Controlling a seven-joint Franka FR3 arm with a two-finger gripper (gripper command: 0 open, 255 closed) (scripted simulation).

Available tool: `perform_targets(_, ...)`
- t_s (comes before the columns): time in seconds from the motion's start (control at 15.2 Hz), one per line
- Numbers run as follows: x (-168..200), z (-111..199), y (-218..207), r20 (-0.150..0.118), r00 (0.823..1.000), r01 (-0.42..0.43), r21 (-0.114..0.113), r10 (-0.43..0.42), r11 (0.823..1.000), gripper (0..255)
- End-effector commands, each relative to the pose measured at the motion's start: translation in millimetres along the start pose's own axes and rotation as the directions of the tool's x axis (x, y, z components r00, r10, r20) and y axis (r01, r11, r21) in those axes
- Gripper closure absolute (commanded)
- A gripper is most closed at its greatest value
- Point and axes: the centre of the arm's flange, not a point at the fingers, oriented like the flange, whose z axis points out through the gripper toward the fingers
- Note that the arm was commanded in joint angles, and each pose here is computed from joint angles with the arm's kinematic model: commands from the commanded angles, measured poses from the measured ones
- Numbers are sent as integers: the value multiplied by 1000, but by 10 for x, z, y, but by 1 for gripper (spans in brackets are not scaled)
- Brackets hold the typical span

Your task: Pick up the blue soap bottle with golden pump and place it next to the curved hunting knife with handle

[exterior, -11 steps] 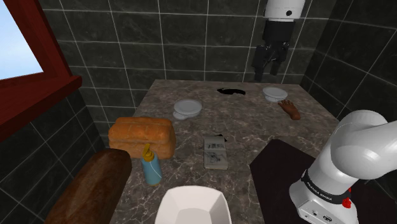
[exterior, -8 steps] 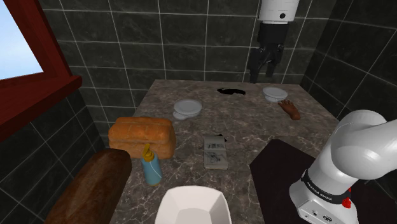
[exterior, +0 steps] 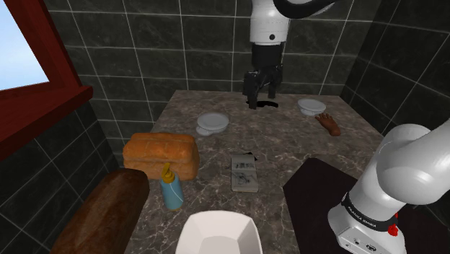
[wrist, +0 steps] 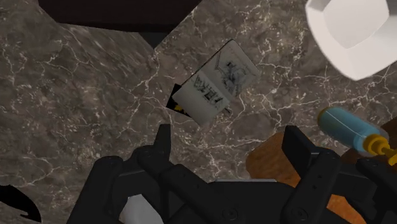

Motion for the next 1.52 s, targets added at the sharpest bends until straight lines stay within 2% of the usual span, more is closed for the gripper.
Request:
perform_targets(0.0, 129, 99, -229, 10, 1000, 23, -7, -23, 1000, 0)
perform_targets(0.73, 843, 677, -1475, 69, 987, 150, -46, -147, 988, 0)
perform_targets(1.45, 1363, 1344, -2772, 132, 955, 276, -76, -265, 958, 0)
